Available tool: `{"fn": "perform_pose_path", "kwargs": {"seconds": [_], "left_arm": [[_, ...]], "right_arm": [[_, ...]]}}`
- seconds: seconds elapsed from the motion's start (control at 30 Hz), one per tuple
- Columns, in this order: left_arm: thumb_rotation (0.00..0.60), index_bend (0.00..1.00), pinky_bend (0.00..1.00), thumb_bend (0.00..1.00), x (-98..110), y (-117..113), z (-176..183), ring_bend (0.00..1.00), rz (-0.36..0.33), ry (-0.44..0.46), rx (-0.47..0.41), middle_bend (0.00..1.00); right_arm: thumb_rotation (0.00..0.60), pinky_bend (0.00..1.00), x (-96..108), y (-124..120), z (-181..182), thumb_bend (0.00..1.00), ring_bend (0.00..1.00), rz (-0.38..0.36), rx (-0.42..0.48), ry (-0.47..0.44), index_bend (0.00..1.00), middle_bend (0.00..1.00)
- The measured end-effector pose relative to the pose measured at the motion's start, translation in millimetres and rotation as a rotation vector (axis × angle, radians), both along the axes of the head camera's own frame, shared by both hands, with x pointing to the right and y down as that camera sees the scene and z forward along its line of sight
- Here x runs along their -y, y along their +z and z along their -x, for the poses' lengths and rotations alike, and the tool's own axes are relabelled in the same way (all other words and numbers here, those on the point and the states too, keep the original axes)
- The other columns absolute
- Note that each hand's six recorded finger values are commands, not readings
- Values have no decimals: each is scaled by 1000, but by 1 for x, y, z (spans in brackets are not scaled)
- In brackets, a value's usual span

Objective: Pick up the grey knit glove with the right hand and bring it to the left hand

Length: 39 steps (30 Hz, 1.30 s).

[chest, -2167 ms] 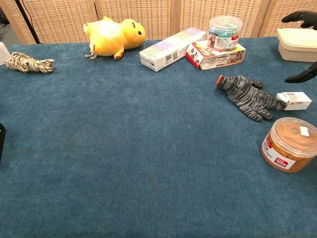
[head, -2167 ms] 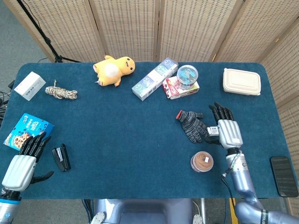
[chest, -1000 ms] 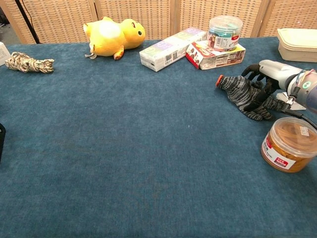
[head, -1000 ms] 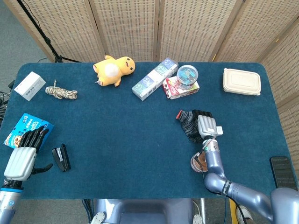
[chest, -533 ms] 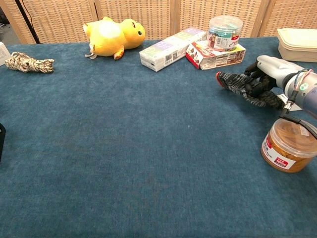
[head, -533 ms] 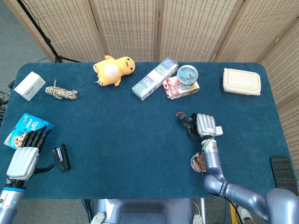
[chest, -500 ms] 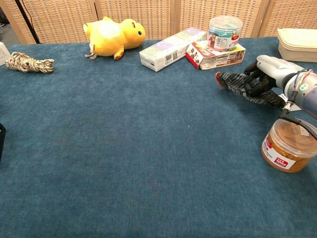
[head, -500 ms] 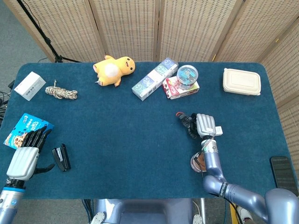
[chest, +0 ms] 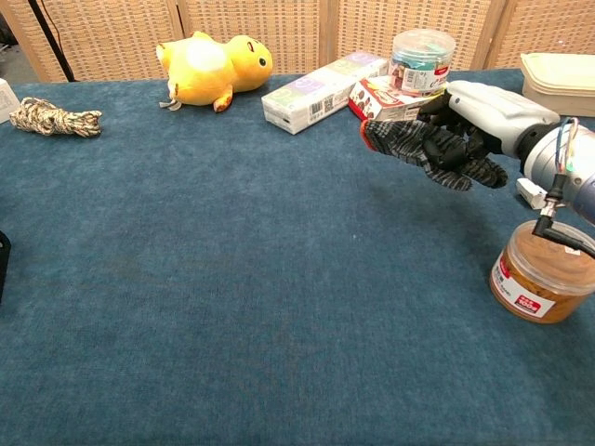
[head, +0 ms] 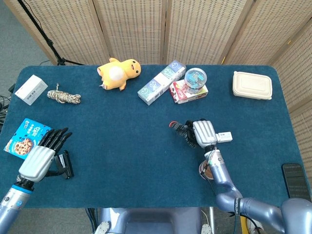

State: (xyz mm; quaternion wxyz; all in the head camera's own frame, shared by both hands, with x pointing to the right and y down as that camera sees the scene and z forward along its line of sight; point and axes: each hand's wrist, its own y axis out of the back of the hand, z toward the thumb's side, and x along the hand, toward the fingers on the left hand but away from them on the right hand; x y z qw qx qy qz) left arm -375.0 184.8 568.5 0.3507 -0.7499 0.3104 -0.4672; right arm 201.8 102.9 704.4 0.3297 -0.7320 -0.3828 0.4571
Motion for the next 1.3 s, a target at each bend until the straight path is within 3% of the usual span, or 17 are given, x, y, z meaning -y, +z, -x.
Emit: {"fn": "perform_pose_path", "kwargs": {"seconds": [0.23,0.57,1.0,1.3], "left_arm": [[600,0,0,4,22,2,-35,0,98,179,-152,0],[600,0,0,0,54,14,-79,0,237,337,-232,0],[600,0,0,0,72,9,-116,0,362,351,-298,0],[600,0,0,0,70,4,-134,0,391,379,-274,0]], "right_arm": [[600,387,-4,-30,36,643,606,-79,144,-133,564,600],[600,374,-10,-53,73,643,605,-102,302,-150,566,600],[600,360,-27,-63,94,644,604,-146,394,-168,568,602],[600,352,-26,-57,96,643,600,-142,394,-155,568,602]]}}
